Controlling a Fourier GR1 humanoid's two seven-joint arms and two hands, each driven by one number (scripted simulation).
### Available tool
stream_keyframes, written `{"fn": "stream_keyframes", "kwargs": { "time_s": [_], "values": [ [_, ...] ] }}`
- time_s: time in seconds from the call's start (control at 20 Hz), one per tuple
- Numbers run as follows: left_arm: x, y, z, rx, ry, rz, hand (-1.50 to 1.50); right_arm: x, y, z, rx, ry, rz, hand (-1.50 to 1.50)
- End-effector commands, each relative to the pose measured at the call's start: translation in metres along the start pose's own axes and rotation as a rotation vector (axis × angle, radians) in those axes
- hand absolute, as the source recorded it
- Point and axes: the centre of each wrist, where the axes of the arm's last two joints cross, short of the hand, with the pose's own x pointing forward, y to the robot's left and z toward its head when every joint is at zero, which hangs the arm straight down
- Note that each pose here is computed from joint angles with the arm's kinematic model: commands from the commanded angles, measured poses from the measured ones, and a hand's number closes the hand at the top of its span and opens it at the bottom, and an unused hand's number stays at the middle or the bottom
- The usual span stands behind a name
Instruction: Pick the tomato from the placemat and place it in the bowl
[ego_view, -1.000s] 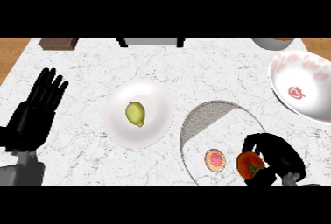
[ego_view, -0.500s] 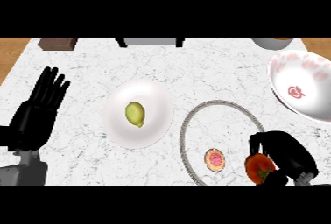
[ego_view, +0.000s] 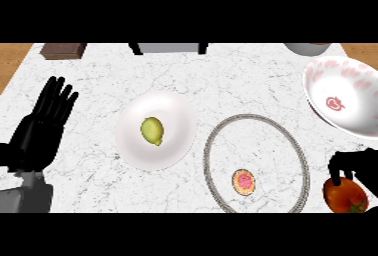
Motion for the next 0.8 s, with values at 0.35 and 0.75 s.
{"fn": "stream_keyframes", "kwargs": {
  "time_s": [0.35,0.75],
  "values": [
    [-0.002,0.010,-0.002,-0.007,-0.007,-0.007,0.00,-0.025,-0.093,0.060,-0.391,0.178,-0.004,1.50],
    [0.001,0.000,-0.001,-0.024,0.011,0.013,0.00,-0.060,-0.137,0.040,-0.496,0.287,-0.109,1.50]
  ]
}}
